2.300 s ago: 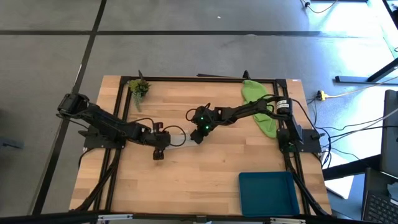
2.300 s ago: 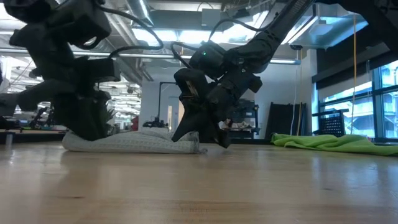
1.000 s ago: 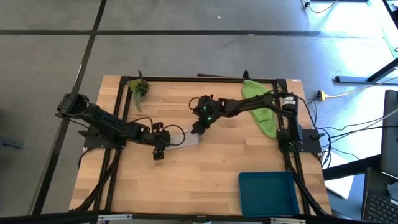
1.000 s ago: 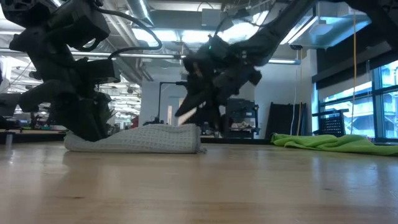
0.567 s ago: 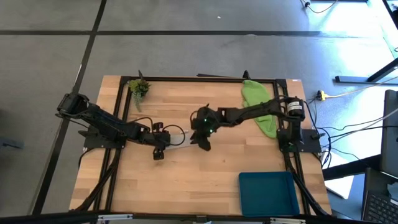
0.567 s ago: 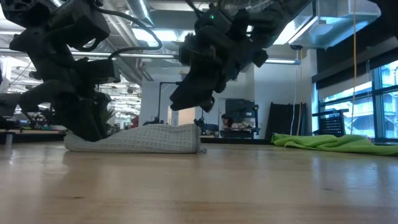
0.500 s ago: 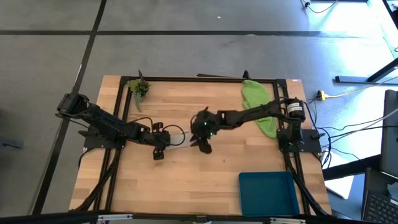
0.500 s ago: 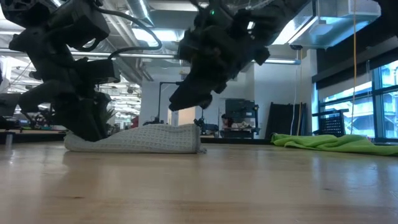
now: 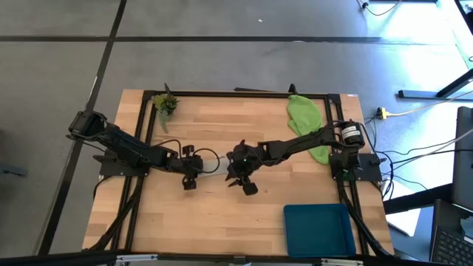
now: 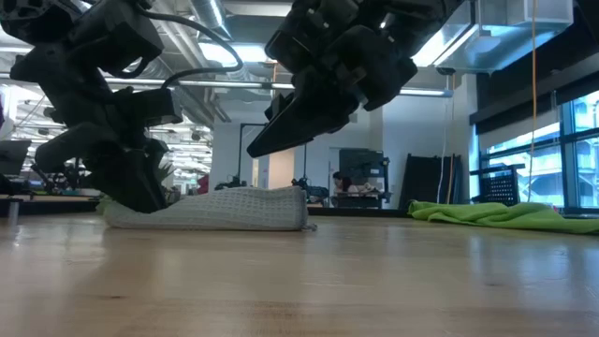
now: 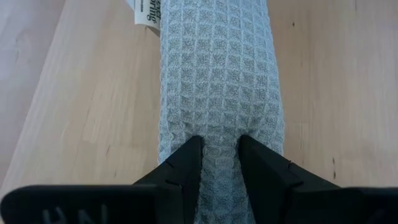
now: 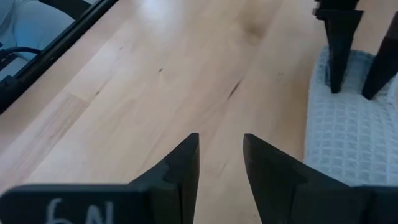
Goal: Roll microfiber towels into tight, uniform cylinder then place into a basket
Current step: Roll the gray towel, then put the gray towel into the blue bin
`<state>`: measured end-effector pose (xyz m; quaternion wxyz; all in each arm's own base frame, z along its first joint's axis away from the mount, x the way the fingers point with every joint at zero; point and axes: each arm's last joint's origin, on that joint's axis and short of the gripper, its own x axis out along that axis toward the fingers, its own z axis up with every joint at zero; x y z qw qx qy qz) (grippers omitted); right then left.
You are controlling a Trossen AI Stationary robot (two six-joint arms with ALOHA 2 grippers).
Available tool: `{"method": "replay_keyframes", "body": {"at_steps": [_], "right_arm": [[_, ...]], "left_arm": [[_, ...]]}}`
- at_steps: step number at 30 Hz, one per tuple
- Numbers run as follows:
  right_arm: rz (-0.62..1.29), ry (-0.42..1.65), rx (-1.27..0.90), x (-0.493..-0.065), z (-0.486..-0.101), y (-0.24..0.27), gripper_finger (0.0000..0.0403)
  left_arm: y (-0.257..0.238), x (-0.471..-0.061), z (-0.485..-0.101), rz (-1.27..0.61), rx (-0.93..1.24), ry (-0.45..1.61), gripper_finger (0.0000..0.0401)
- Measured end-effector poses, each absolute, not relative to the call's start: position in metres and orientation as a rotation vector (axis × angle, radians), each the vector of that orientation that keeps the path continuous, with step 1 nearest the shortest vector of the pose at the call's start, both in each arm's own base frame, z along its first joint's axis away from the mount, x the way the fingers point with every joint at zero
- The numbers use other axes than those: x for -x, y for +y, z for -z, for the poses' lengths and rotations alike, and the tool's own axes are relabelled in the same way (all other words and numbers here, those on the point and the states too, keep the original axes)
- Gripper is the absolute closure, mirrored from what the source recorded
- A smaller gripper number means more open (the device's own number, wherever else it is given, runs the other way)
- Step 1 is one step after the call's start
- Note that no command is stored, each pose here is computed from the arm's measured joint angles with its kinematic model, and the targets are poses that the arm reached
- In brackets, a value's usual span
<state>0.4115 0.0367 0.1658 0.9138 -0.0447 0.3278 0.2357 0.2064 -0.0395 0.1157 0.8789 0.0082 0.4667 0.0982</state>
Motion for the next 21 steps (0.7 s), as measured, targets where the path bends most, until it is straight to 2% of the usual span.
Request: {"method": "replay_keyframes", "body": {"at_steps": [21], "right_arm": [[-0.485, 0.673, 0.092, -0.4118, -0.1655, 0.0366, 0.0277]], "left_arm": [[-0.0395, -0.2080, -0.1171, -0.212, -0.016, 0.952, 0.0294]]}}
